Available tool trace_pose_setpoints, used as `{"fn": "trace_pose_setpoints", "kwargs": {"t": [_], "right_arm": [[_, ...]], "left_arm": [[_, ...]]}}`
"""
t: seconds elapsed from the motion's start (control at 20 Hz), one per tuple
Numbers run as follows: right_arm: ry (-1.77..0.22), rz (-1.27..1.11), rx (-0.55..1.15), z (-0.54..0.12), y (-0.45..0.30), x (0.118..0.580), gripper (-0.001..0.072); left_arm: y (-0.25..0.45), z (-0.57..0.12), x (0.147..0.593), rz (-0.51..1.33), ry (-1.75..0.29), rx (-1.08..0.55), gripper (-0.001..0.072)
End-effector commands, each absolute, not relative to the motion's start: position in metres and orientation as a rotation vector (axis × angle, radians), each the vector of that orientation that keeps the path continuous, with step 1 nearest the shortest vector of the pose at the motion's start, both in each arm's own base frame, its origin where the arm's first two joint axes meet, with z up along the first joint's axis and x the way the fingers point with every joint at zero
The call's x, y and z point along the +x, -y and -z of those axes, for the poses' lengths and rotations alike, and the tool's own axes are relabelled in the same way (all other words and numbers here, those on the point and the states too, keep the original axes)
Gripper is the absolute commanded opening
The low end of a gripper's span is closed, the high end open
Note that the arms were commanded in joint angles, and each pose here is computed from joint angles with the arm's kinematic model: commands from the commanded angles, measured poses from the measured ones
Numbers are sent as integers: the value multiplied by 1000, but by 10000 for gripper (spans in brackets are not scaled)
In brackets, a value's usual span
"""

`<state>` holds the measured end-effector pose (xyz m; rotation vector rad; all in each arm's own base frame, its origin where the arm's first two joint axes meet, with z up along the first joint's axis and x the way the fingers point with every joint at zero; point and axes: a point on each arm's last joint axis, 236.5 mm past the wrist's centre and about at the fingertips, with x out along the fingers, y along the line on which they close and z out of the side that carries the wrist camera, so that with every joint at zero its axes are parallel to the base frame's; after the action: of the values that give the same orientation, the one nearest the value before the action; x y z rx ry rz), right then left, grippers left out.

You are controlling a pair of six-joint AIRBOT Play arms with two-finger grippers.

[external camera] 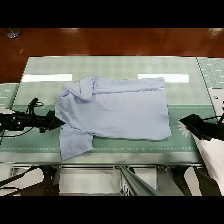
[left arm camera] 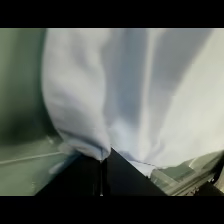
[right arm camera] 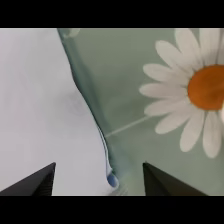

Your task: Fold the shirts.

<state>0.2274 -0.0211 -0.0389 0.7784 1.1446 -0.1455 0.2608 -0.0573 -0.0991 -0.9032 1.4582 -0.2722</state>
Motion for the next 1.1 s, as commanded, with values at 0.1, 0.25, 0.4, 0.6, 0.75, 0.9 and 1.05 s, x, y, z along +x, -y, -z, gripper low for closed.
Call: {"fn": "trace_pose_setpoints", "kwargs": {"t": [0.1, 0.25, 0.4, 0.6, 0.75, 0.9, 1.05], "right_arm": [[-1332, 83, 842, 75, -25, 194, 624], [-1363, 13, 848, 85, -51, 207, 624], [-1404, 11, 851, 105, -62, 216, 624], [-1398, -30, 865, 109, -75, 243, 494], [-1382, -143, 767, 88, -83, 270, 17], [-1191, -250, 599, -13, -69, 341, 16], [-784, -254, 396, -208, -45, 391, 16]], "left_arm": [[64, 78, 279, 355, -1409, -896, 32], [64, 75, 282, 358, -1399, -903, 32], [65, 75, 282, 358, -1400, -903, 32], [64, 75, 283, 356, -1396, -904, 32], [70, 54, 300, 407, -1317, -942, 32], [79, -56, 361, 597, -999, -993, 31], [73, -233, 395, 717, -552, -782, 30]]}}
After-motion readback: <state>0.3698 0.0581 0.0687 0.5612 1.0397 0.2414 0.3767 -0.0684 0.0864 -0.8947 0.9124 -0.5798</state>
